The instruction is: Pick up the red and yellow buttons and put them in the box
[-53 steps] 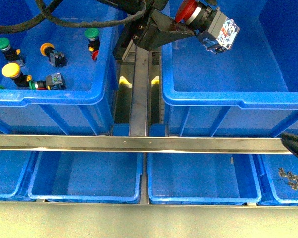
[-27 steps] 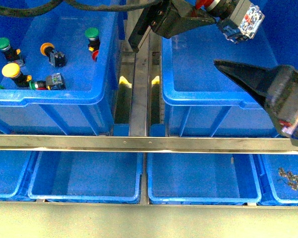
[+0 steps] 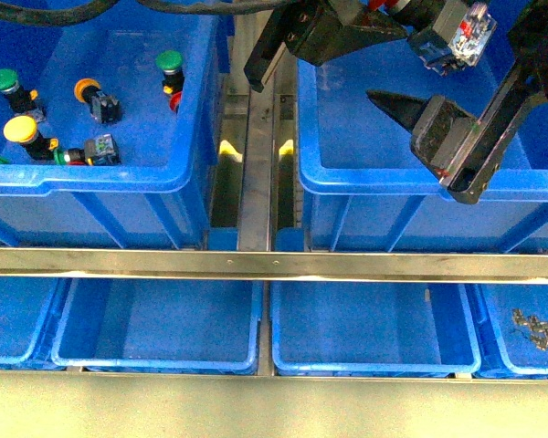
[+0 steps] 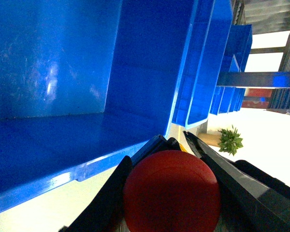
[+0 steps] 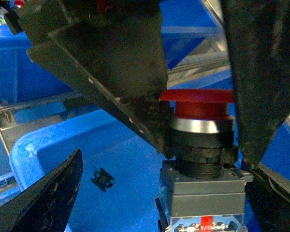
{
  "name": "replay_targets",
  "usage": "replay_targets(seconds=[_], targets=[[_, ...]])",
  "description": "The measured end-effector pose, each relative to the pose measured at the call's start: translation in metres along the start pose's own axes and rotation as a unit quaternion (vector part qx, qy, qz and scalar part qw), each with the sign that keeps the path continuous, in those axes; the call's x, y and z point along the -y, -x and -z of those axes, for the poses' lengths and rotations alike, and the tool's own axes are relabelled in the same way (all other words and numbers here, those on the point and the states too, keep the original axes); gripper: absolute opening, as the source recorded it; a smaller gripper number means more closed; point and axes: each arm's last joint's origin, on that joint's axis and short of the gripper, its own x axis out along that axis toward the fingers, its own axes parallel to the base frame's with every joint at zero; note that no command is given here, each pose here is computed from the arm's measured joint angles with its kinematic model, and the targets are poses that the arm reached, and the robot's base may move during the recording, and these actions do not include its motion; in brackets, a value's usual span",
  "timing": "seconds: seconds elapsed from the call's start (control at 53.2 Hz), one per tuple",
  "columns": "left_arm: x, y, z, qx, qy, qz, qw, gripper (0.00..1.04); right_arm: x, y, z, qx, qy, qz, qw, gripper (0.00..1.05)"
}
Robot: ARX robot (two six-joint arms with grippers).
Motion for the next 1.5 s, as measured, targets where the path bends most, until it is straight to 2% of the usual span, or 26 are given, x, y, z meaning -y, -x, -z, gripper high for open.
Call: replay_targets(seconds=[0.094, 0.376, 0.451, 0.527, 0.658, 0.696, 0.903, 1.11, 1.147, 1.298, 1.505], targets=[[0.000, 0.000, 0.000, 0.000, 0.000, -0.001, 1.000, 0.34, 0.000, -0.001, 0.002, -0.007, 0.001, 0.002, 1.000, 0.95], [-0.003, -0.001, -0.001, 0.000, 0.002, -0.002, 1.000, 0.34, 0.005, -0.002, 0.003, -0.016, 0.012, 0.015, 1.000, 0.59], [-0.003, 0.000, -0.001, 0.000, 0.002, -0.003, 1.000, 0.34, 0.008, -0.003, 0.002, -0.018, 0.013, 0.022, 1.000, 0.44], [-0.003, 0.000, -0.002, 0.002, 0.002, -0.003, 1.000, 0.34, 0.008, -0.003, 0.002, -0.018, 0.013, 0.022, 1.000, 0.37], [-0.005, 0.001, -0.003, 0.005, -0.001, -0.009, 1.000, 0.34, 0.008, -0.003, 0.002, -0.021, 0.012, 0.021, 1.000, 0.35], [-0.006, 0.001, -0.003, 0.009, -0.003, -0.015, 1.000, 0.37, 0.008, -0.003, 0.002, -0.022, 0.011, 0.019, 1.000, 0.35], [-0.021, 0.014, -0.006, 0.043, -0.023, -0.052, 0.997, 0.66, 0.002, -0.002, 0.006, -0.030, 0.009, 0.007, 0.999, 0.35], [-0.047, 0.054, -0.019, 0.110, -0.020, -0.113, 0.987, 0.96, -0.002, 0.003, 0.017, -0.061, 0.001, 0.009, 0.998, 0.35], [-0.052, 0.062, -0.022, 0.120, -0.018, -0.124, 0.985, 0.99, -0.001, 0.003, 0.018, -0.065, 0.000, 0.013, 0.998, 0.35], [-0.070, 0.096, -0.028, 0.167, -0.044, -0.159, 0.972, 0.97, 0.002, 0.005, 0.023, -0.079, -0.011, 0.024, 0.997, 0.35], [-0.080, 0.158, -0.020, 0.231, -0.158, -0.222, 0.934, 0.97, 0.009, 0.019, 0.027, -0.108, -0.069, 0.046, 0.991, 0.35]])
